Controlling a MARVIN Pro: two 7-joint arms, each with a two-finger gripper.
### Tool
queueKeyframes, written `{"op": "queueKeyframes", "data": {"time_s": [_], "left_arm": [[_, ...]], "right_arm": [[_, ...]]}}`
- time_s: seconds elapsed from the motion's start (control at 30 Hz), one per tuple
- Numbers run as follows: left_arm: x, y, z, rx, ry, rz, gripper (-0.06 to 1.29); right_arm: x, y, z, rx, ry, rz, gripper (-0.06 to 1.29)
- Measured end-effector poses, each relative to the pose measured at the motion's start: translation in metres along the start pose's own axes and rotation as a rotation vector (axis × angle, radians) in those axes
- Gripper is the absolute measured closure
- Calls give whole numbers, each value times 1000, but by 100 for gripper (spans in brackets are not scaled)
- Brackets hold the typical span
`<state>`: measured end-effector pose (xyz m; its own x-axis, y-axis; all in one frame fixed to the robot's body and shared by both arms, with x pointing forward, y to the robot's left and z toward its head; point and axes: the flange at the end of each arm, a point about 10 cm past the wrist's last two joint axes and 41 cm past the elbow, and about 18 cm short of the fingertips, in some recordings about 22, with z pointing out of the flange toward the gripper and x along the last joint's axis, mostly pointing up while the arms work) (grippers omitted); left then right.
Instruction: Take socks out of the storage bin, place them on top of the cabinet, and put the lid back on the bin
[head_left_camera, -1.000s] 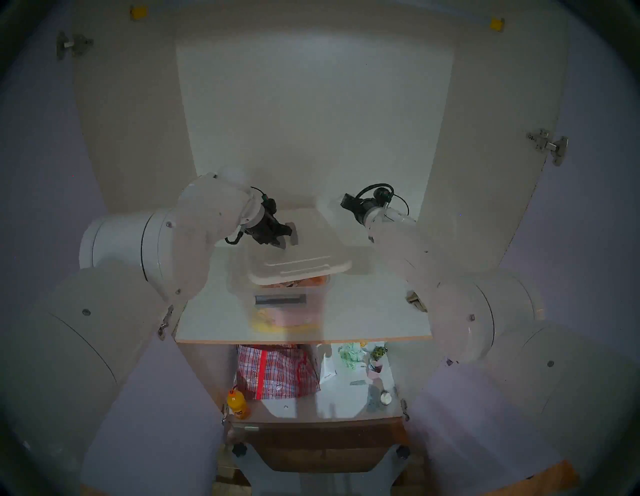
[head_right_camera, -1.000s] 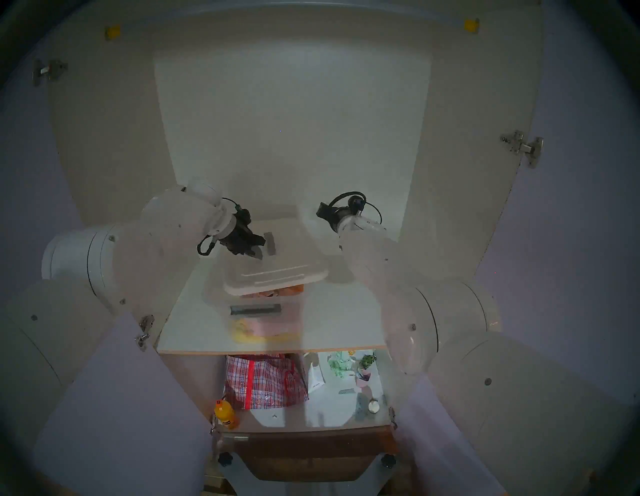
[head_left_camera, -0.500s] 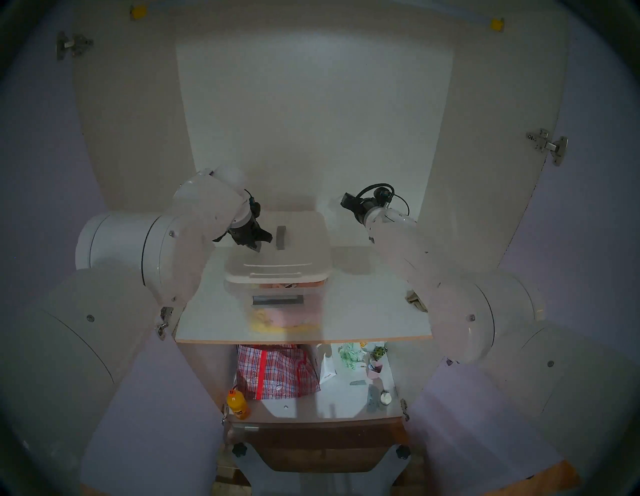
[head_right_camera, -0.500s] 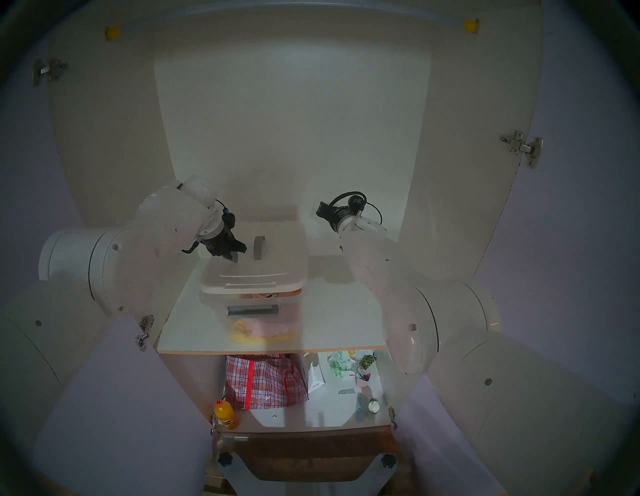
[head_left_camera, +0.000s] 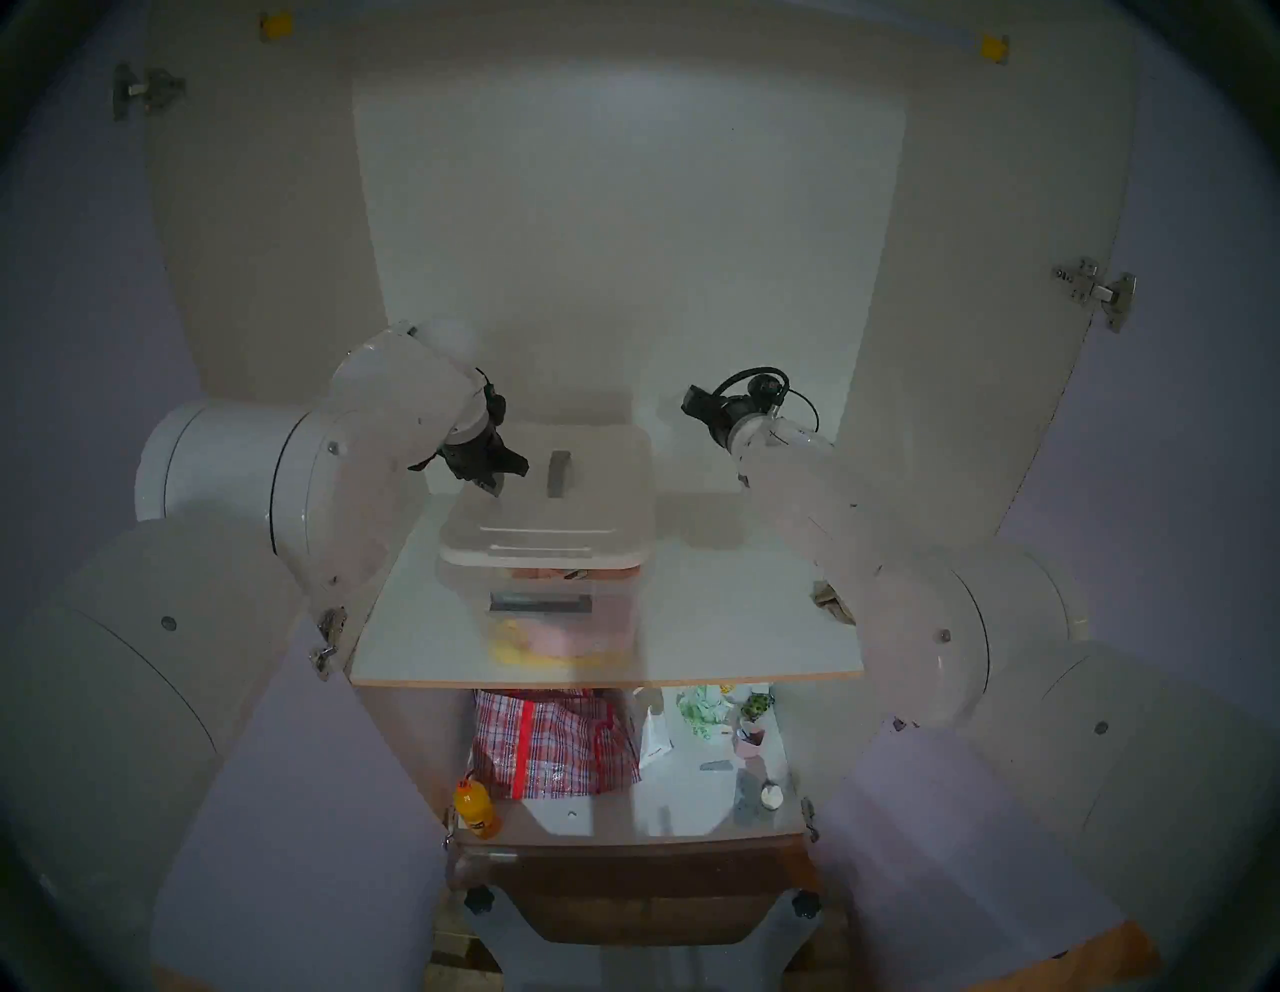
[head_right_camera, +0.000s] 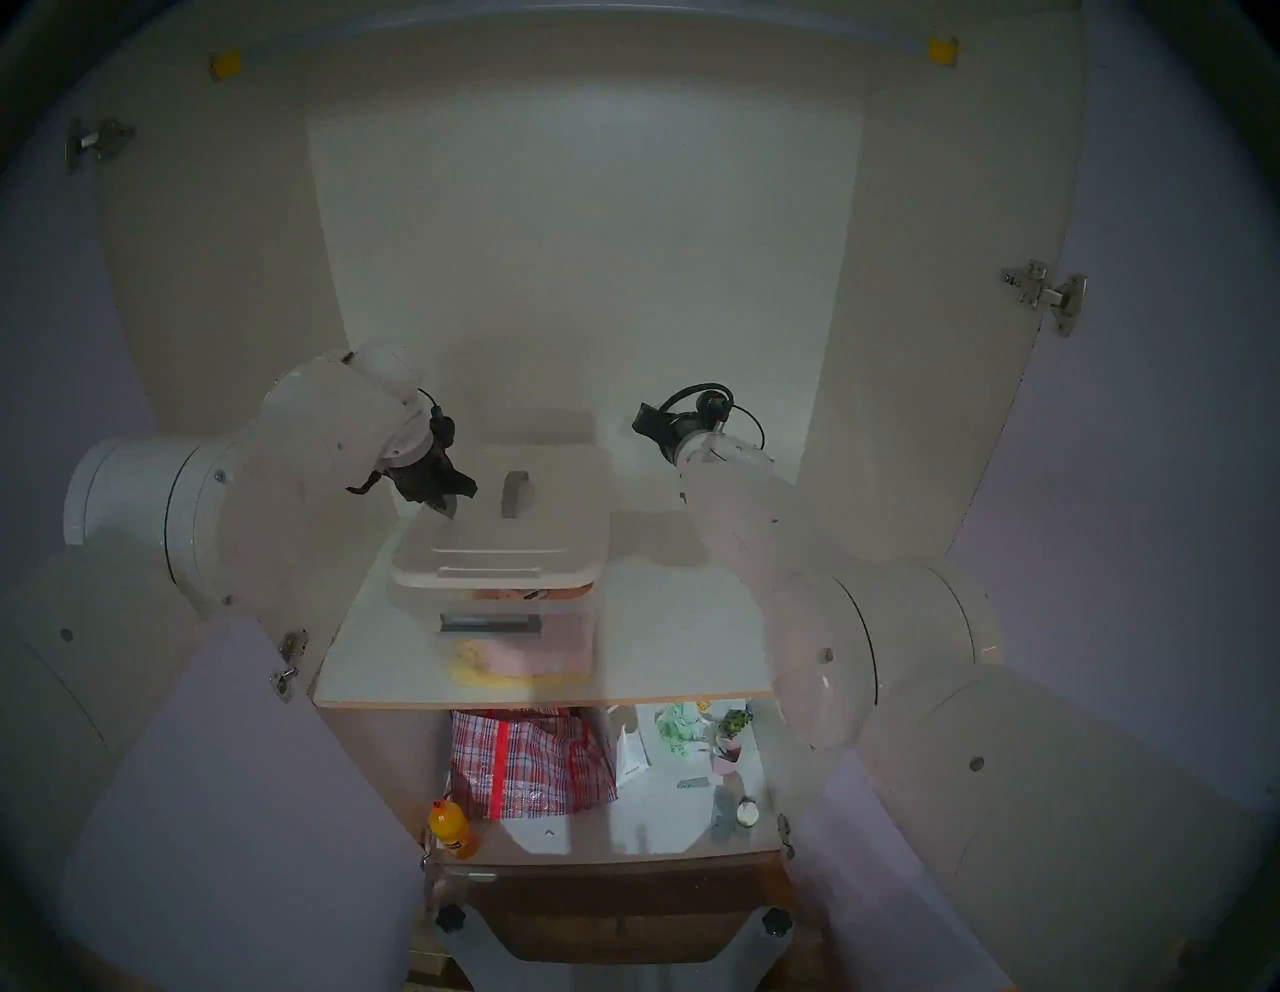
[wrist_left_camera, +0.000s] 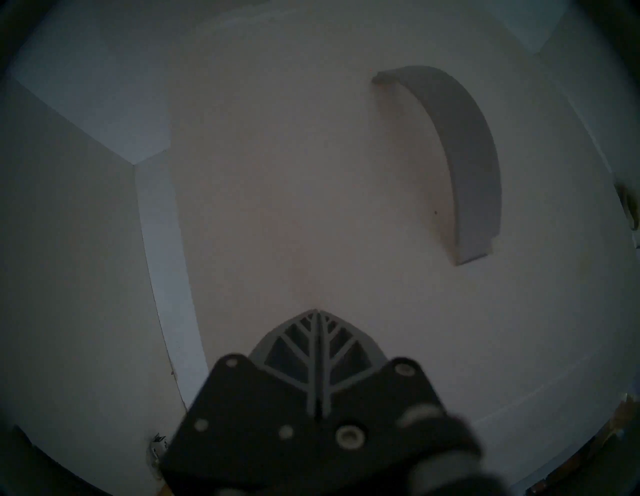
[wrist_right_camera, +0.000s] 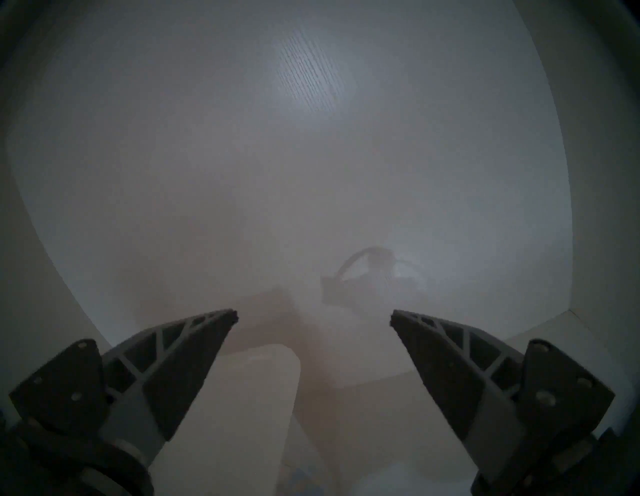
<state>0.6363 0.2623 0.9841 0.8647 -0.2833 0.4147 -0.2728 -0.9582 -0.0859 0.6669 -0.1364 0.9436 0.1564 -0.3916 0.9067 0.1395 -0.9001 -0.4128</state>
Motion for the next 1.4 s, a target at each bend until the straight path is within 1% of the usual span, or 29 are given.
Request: {"op": "queueKeyframes", "data": {"time_s": [0.07,0.1,0.17,0.2,0.4,0.47,0.5,0.6,0.7,0.8,0.97,1.17,1.23,1.3,1.4], "left_arm": [[0,-2,-2,2,3,-5,112],[0,-3,-2,2,3,-7,93],[0,-5,-2,-1,4,-13,15],[0,-5,-2,-6,6,-17,-1],[4,0,-5,-67,37,-52,-2],[6,3,-7,-108,57,-75,-2],[8,7,-7,-145,74,-95,-2],[11,11,-8,-185,91,-114,-2],[16,21,-10,-247,122,-140,-2],[21,31,-9,-271,140,-138,-2],[23,46,0,-266,155,-102,-2],[22,66,16,-241,175,-44,-2],[20,71,24,-221,183,-23,-2],[20,72,27,-206,188,-15,-2],[18,70,32,-157,197,4,-2]], "right_arm": [[0,0,0,0,1,0,1],[0,0,0,1,1,0,1],[0,0,0,1,2,0,1],[0,0,0,1,2,1,1],[0,0,0,2,3,1,1],[0,0,0,2,3,1,1],[0,0,0,2,3,2,1],[0,0,0,3,3,2,1],[0,0,0,3,3,2,1],[0,0,0,2,3,3,1],[-1,1,0,2,2,4,1],[-1,1,0,1,1,5,1],[-1,1,0,1,1,6,1],[-2,1,0,1,1,6,1],[-2,1,0,1,1,6,1]]}}
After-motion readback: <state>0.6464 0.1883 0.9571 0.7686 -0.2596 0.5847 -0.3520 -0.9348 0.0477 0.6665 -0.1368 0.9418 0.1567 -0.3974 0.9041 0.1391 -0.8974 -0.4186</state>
